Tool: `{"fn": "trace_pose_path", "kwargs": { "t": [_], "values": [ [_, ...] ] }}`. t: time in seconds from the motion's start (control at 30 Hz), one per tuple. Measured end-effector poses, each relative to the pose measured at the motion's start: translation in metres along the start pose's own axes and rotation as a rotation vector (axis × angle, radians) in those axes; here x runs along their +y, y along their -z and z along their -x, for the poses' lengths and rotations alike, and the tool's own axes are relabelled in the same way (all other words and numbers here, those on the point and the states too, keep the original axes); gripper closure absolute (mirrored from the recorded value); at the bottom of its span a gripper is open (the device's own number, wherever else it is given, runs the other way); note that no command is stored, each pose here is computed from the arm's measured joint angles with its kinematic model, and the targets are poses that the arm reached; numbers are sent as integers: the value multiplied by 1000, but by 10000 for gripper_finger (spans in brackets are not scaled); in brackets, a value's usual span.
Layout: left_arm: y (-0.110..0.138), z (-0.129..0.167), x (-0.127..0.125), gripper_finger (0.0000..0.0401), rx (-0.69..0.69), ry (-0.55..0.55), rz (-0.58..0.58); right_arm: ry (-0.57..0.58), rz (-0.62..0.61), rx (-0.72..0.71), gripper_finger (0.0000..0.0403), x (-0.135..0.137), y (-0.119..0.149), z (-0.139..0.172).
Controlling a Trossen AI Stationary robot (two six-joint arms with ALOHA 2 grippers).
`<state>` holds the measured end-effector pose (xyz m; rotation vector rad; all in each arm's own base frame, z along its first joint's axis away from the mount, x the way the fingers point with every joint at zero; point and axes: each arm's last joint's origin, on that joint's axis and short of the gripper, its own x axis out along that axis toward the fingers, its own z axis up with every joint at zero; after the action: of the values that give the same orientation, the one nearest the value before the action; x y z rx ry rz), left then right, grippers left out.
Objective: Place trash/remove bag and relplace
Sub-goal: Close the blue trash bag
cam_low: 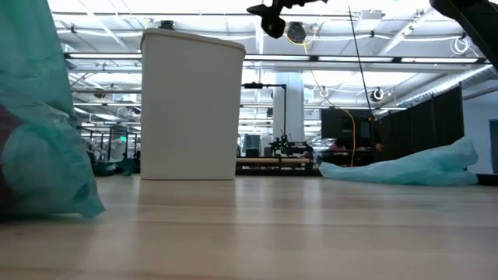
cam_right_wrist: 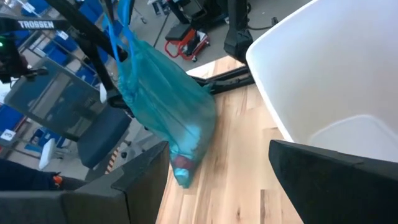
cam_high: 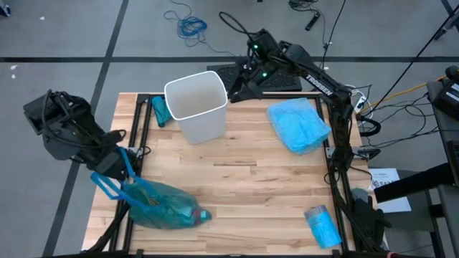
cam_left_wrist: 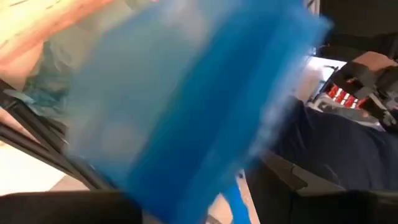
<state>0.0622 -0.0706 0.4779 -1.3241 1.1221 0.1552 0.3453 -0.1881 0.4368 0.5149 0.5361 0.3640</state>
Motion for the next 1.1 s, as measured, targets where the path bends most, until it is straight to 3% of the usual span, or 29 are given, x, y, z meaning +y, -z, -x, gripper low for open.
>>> {"fn": "trace_pose_path", "kwargs": {
  "t": [0.37, 0.83, 1.0, 1.1],
  "values": [
    [3, -1, -13, 262, 9, 125, -75, -6, 6, 11, 133, 0, 1, -7],
    [3, 3, -14, 262, -13, 170, -119, 42, 1, 13, 133, -1, 1, -6],
    [6, 4, -20, 262, 54, 228, -56, 47, -4, 16, 133, -1, 1, -6],
    [8, 4, -20, 262, 134, 208, 32, 48, -5, 17, 133, -1, 2, -6]
  ]
}}
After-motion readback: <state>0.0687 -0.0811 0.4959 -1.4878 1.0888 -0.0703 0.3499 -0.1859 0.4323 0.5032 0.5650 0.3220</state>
